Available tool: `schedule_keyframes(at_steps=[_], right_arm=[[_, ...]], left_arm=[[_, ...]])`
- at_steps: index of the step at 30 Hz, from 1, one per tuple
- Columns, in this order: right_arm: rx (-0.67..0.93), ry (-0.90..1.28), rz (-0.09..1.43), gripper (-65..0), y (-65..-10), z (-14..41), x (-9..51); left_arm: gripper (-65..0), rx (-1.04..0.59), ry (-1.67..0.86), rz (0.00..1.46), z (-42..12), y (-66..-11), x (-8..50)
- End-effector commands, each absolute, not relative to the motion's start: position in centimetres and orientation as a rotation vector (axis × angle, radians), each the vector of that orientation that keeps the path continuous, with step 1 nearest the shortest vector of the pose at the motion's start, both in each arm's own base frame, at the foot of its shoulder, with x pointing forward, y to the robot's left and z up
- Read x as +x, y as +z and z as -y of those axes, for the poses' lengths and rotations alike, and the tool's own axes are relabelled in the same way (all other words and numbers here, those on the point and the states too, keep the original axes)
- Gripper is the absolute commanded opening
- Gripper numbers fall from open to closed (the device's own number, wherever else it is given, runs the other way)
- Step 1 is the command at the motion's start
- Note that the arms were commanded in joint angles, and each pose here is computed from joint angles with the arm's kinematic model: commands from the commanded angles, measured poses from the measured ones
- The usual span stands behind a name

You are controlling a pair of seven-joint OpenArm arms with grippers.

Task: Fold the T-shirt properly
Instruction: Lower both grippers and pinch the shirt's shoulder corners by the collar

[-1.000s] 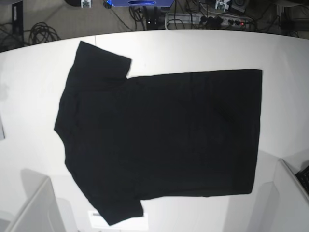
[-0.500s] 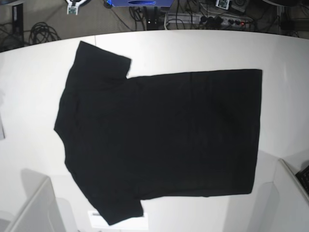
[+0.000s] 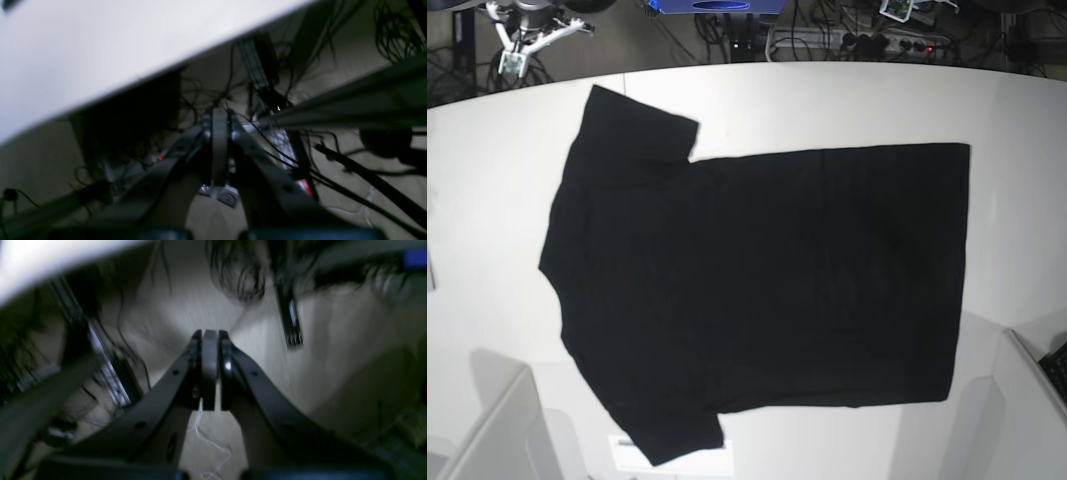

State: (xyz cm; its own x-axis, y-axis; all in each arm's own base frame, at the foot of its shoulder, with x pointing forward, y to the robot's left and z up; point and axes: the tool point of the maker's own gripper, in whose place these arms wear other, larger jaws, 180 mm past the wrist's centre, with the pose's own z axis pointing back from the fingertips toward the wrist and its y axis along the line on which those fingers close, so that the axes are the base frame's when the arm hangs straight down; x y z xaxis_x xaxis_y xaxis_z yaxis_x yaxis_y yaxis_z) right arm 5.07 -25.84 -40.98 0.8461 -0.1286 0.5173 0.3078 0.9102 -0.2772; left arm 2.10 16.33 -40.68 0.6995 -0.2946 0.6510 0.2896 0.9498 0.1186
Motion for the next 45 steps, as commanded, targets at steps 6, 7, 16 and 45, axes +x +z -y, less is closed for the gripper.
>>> schedule_keyframes(at_steps=[6, 7, 16, 45], right_arm=[[-0.37, -0.238, 0.62, -65.0, -38.9, 26.0, 8.6], [-0.354, -0.243, 0.634, -65.0, -38.8, 25.8, 9.1], [-0.007, -0.302, 0.78, -24.8, -37.5, 22.9, 14.2], [0.271, -0.312, 0.508, -23.3, -42.0, 22.2, 18.9]], left_arm=[[-65.0, -0.008, -0.319, 0.847, -15.2, -37.8, 5.1], [-65.0, -0.008, -0.318, 0.854, -15.2, -37.7, 5.3], [-45.9, 0.1, -0.291, 0.934, -18.4, -36.7, 8.7], [-20.2, -0.116, 0.187, 1.073, -25.0, -34.9, 13.2]])
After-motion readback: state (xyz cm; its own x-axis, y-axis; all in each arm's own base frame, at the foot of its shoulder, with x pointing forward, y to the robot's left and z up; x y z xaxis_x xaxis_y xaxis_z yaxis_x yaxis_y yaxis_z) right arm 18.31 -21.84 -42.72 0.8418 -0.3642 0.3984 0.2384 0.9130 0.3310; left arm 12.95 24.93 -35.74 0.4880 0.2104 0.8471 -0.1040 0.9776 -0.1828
